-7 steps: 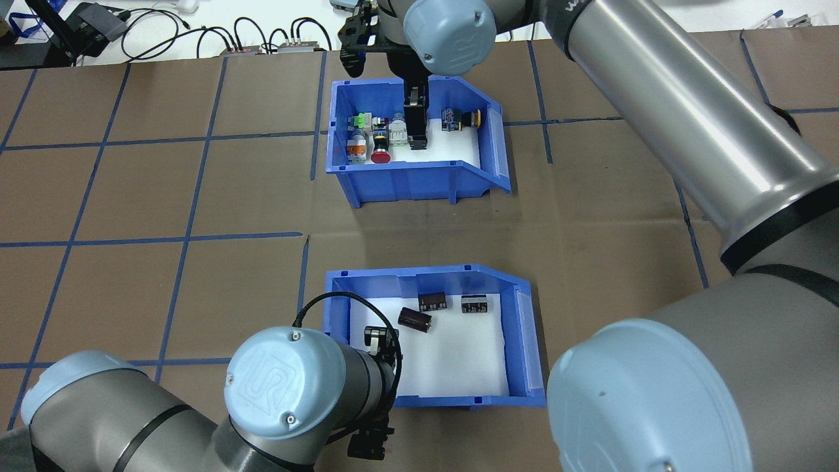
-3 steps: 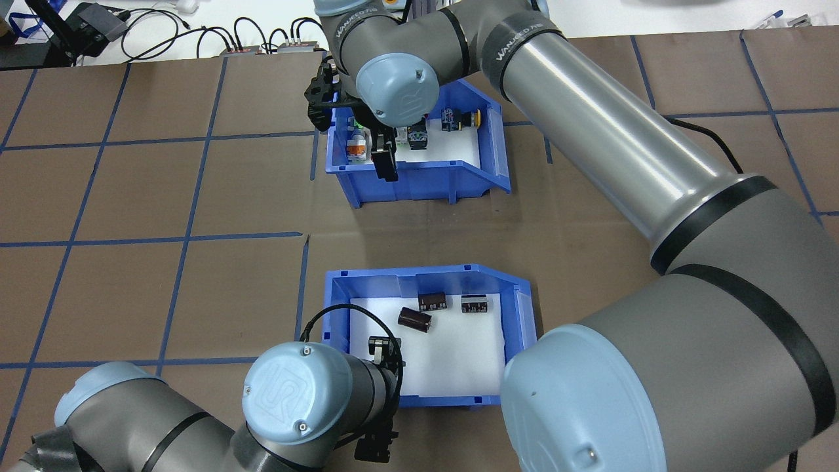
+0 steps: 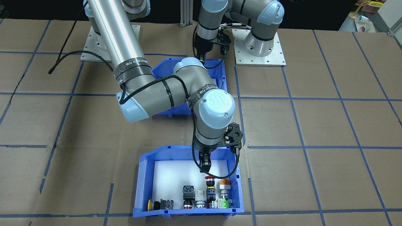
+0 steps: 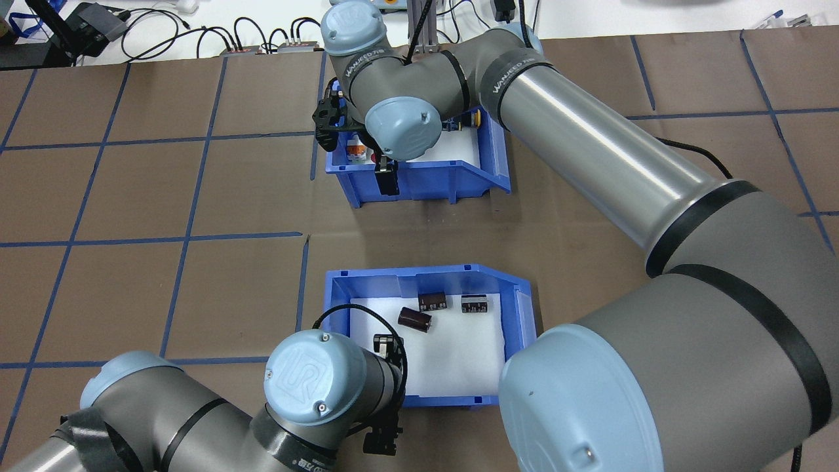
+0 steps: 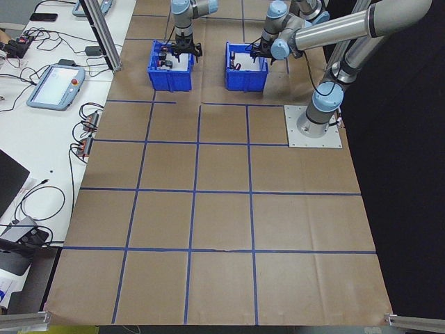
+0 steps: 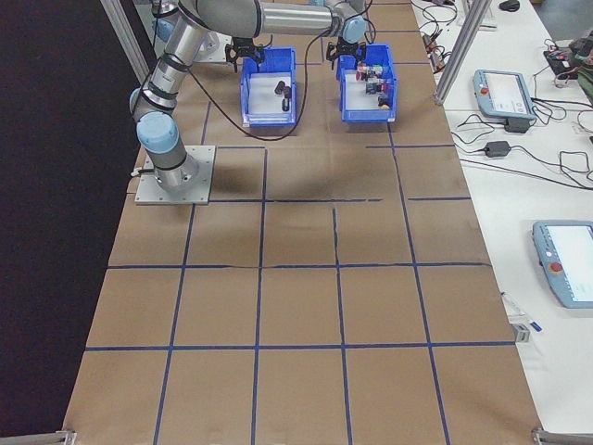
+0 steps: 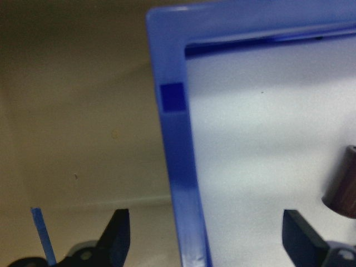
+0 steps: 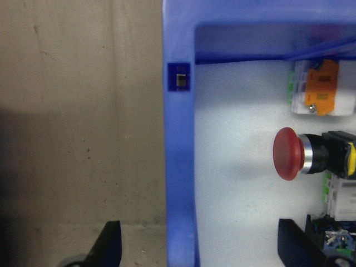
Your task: Place battery box in front
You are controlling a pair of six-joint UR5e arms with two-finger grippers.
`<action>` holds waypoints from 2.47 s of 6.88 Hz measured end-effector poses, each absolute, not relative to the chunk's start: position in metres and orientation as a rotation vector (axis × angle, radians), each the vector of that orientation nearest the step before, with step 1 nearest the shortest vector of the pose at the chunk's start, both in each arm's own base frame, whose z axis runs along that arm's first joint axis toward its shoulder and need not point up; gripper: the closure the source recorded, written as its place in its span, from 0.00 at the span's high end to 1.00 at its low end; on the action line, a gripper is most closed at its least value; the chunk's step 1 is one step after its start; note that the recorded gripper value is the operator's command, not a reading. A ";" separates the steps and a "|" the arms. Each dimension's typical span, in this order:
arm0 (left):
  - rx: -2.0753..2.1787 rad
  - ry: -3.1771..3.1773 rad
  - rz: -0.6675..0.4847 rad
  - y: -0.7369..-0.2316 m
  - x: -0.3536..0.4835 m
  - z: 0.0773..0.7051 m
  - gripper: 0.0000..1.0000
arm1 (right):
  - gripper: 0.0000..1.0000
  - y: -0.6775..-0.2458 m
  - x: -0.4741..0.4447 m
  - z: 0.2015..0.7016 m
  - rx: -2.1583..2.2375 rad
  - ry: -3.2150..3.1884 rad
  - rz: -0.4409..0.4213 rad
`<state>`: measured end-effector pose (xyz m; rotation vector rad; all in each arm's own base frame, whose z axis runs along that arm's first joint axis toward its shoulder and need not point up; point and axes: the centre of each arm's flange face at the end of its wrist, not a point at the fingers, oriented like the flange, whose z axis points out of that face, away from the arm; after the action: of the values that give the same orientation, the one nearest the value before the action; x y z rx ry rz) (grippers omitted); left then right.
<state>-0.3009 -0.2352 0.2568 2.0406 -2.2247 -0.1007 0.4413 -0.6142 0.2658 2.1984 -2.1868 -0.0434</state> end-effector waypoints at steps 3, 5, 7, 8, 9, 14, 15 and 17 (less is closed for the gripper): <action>2.007 -2.217 -0.088 -0.241 -0.310 0.250 0.29 | 0.08 -0.611 0.436 0.272 2.171 -2.164 -0.028; 1.983 -2.220 -0.083 -0.239 -0.313 0.249 0.00 | 0.07 -0.616 0.435 0.287 2.160 -2.150 0.008; 1.998 -2.223 -0.075 -0.238 -0.312 0.246 0.00 | 0.06 -0.625 0.425 0.309 2.134 -2.156 0.052; 1.997 -2.222 -0.048 -0.240 -0.311 0.249 0.00 | 0.06 -0.633 0.407 0.323 2.104 -2.177 0.067; 1.992 -2.219 0.011 -0.243 -0.308 0.257 0.00 | 0.06 -0.643 0.380 0.337 2.068 -2.206 0.073; 2.082 -2.027 0.112 -0.321 -0.227 0.316 0.00 | 0.06 -0.664 0.210 0.365 2.054 -2.194 -0.031; 2.062 -2.019 0.110 -0.345 -0.199 0.323 0.00 | 0.06 -0.658 0.172 0.370 2.078 -2.174 -0.047; 2.020 -2.043 0.070 -0.401 -0.146 0.331 0.00 | 0.06 -0.639 0.103 0.381 2.126 -2.136 -0.068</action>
<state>-0.1456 -0.4010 0.3311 2.0198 -2.0431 0.0698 0.1034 -0.6391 0.3812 2.1261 -2.1361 -0.0684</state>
